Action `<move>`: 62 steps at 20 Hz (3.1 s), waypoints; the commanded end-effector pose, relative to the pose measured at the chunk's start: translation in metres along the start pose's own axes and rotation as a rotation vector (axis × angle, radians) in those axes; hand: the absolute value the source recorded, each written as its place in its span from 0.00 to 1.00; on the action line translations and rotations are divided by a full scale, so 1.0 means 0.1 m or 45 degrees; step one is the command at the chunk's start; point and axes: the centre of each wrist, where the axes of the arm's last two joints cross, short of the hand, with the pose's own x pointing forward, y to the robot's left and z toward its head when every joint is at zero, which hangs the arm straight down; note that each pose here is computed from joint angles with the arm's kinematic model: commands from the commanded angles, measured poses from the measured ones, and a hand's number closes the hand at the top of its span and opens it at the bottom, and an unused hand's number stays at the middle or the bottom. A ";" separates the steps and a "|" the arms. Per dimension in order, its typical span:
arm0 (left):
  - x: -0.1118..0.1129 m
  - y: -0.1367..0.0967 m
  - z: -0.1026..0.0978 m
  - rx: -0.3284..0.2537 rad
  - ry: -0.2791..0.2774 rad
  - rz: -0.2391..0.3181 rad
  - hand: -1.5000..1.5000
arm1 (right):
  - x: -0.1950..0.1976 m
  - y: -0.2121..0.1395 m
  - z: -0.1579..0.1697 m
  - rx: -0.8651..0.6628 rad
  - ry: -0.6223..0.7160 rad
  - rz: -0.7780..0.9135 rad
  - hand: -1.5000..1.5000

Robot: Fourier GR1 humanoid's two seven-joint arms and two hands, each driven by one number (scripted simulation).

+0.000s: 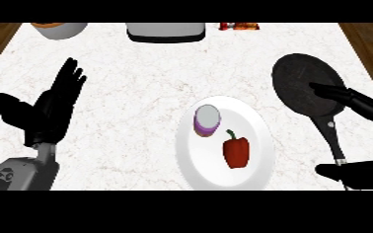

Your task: Pick the bell pepper from the plate and place it in the pan

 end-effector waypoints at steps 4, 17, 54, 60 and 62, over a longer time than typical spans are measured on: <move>-0.04 0.00 0.06 -0.023 -0.015 -0.004 0.50 | 0.33 0.01 -0.25 0.252 0.084 0.334 0.00; -0.03 -0.02 -0.11 -0.025 -0.001 -0.010 0.50 | 0.66 0.59 -0.73 0.892 0.351 0.653 0.00; -0.01 0.13 -0.01 0.000 -0.012 -0.004 0.50 | 0.73 1.55 -1.21 0.896 0.452 0.967 0.00; 0.10 -0.04 -0.06 -0.012 0.002 0.006 0.50 | 0.75 1.73 -1.06 0.961 0.463 0.988 0.00; -0.05 0.02 0.01 0.008 -0.014 0.009 0.50 | 0.49 1.60 -1.10 0.901 0.449 0.950 0.00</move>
